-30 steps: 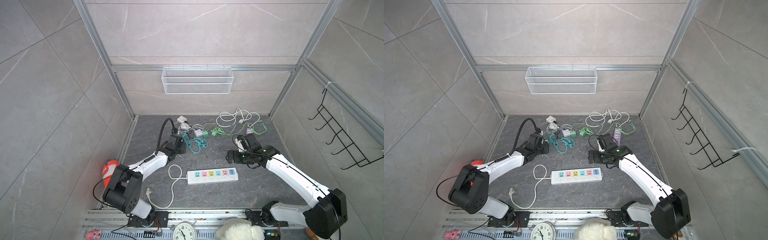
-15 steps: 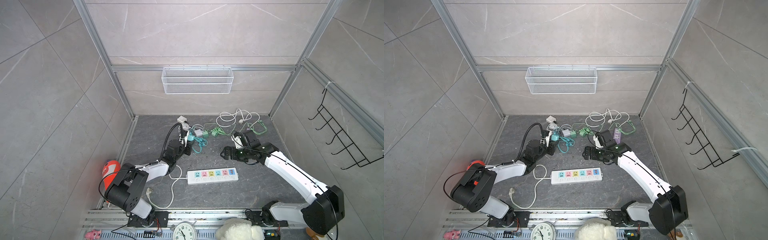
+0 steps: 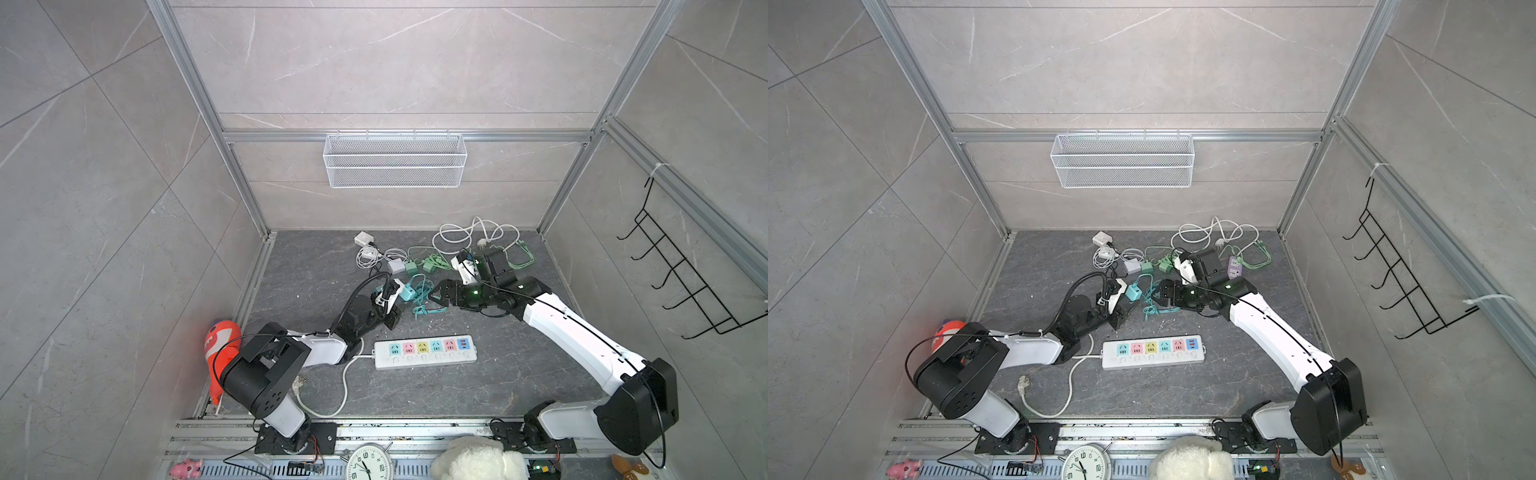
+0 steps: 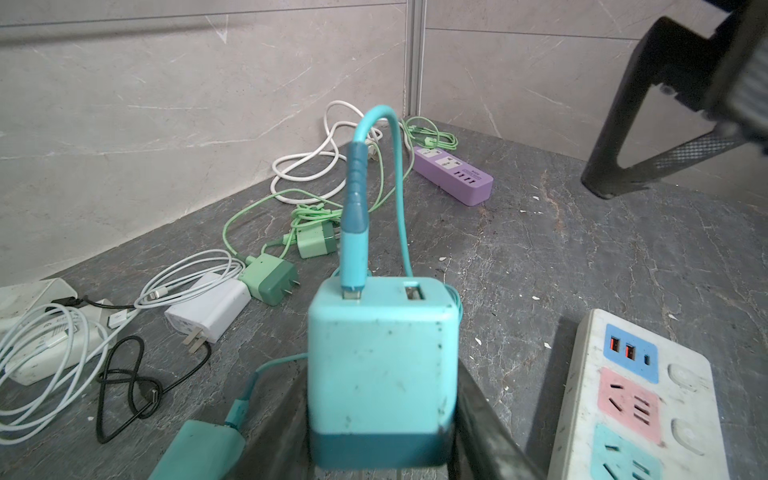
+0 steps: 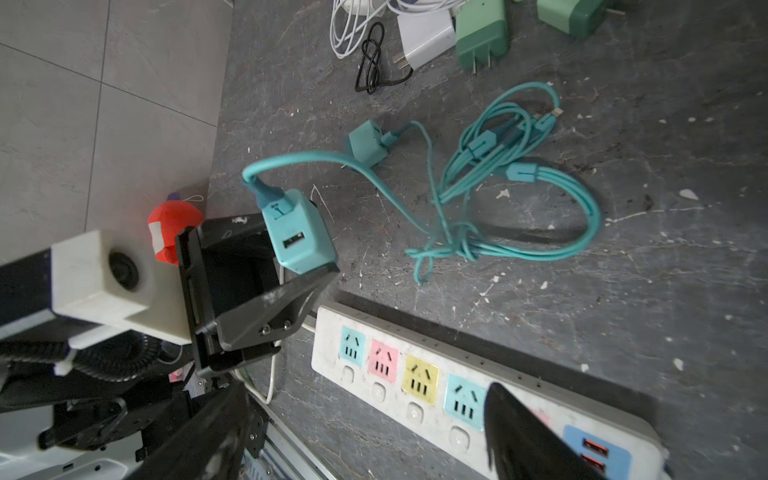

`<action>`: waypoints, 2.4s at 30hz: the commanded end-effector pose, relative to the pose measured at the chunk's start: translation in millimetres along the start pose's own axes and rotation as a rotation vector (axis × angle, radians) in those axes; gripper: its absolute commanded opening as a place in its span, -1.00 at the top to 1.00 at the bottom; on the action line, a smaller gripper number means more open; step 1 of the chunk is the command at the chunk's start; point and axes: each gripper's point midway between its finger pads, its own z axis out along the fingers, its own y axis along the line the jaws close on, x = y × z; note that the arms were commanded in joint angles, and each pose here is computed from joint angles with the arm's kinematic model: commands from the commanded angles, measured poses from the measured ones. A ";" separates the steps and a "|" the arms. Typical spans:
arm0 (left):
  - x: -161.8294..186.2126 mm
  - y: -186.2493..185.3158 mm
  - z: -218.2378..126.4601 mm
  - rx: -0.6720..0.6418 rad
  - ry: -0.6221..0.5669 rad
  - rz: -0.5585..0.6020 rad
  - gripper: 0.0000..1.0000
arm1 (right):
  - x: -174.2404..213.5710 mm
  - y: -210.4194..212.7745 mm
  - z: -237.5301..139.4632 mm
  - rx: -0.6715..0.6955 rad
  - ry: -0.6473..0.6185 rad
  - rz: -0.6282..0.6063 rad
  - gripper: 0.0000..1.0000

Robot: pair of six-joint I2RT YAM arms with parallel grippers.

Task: Insert the plug
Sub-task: 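Lift the teal charger with the left gripper while the right gripper reaches for it, then close the right gripper on the teal charger while the left gripper releases it, then carry the teal charger to the white power strip with the right gripper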

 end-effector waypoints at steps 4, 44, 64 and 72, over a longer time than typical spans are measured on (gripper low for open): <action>-40.0 -12.8 6.6 0.033 -0.109 0.094 0.37 | -10.0 20.0 15.0 -0.038 0.009 -0.045 -0.49; -28.9 -20.8 5.0 0.071 -0.012 0.076 -0.04 | -9.4 42.5 76.9 -0.001 0.142 -0.163 0.62; -9.0 54.9 -86.6 -0.466 0.239 -0.041 -1.00 | -110.8 33.9 51.6 0.241 0.017 -0.226 0.66; 15.9 77.8 -156.5 -0.748 0.384 -0.249 -1.00 | -105.9 75.8 87.6 0.173 0.129 -0.289 0.66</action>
